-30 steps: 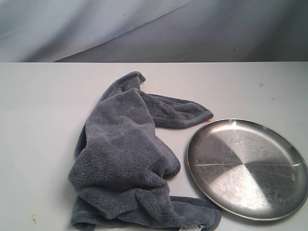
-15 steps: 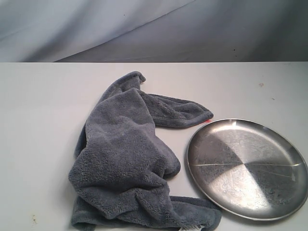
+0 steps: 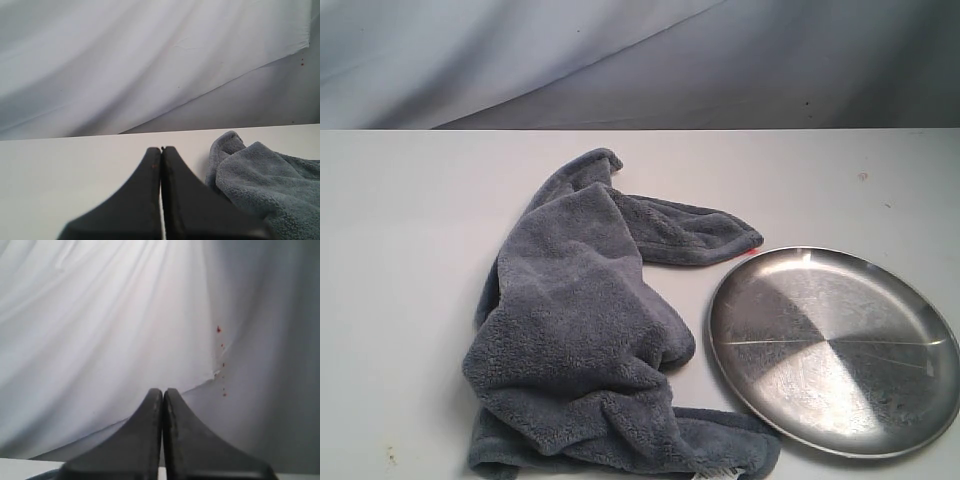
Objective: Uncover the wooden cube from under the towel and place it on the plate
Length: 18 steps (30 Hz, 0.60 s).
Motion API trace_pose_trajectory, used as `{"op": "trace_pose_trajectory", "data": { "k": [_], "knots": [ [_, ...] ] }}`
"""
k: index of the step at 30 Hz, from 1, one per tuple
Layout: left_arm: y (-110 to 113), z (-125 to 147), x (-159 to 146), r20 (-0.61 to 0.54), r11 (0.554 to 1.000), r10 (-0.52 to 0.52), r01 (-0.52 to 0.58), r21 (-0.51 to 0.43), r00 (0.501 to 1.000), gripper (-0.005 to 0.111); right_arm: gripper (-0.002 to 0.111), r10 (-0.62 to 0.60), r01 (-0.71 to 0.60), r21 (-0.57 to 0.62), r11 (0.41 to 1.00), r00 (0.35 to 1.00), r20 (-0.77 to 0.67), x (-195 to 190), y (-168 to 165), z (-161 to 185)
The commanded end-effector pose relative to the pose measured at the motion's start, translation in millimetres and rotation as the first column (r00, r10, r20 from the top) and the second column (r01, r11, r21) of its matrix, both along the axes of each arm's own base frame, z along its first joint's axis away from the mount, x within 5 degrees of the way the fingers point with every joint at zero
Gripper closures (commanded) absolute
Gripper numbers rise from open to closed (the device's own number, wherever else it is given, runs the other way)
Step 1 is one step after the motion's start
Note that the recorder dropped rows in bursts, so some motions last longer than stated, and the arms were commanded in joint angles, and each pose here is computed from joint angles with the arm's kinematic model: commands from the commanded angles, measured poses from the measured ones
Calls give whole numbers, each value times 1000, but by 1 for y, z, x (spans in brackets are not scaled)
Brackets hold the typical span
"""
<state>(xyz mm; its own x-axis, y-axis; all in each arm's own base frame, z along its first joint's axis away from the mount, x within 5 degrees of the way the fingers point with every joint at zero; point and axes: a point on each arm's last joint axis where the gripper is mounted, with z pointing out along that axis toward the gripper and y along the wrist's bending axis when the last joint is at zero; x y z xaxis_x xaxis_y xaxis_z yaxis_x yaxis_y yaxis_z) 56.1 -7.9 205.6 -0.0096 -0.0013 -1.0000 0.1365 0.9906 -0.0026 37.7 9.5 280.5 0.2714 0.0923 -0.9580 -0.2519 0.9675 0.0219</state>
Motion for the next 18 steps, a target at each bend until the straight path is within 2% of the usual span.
{"op": "trace_pose_trajectory", "data": {
  "k": [1,5,9,14,18],
  "knots": [
    [0,0,0,10,1000,3,-3,-3,1000,107,108,-31,41,-91,995,993,113,-10,-2,25],
    [0,0,0,10,1000,3,-3,-5,1000,107,108,-88,115,-169,979,983,161,-20,-8,45],
    [0,0,0,10,1000,3,-3,-5,1000,107,108,-180,200,-212,957,977,113,-28,-17,58],
    [0,0,0,10,1000,3,-3,-3,1000,107,108,-329,315,-264,912,944,-8,-37,-34,63],
    [0,0,0,10,1000,3,-3,-3,1000,107,108,-395,327,-325,887,903,-170,-28,-38,65]
  ]
}}
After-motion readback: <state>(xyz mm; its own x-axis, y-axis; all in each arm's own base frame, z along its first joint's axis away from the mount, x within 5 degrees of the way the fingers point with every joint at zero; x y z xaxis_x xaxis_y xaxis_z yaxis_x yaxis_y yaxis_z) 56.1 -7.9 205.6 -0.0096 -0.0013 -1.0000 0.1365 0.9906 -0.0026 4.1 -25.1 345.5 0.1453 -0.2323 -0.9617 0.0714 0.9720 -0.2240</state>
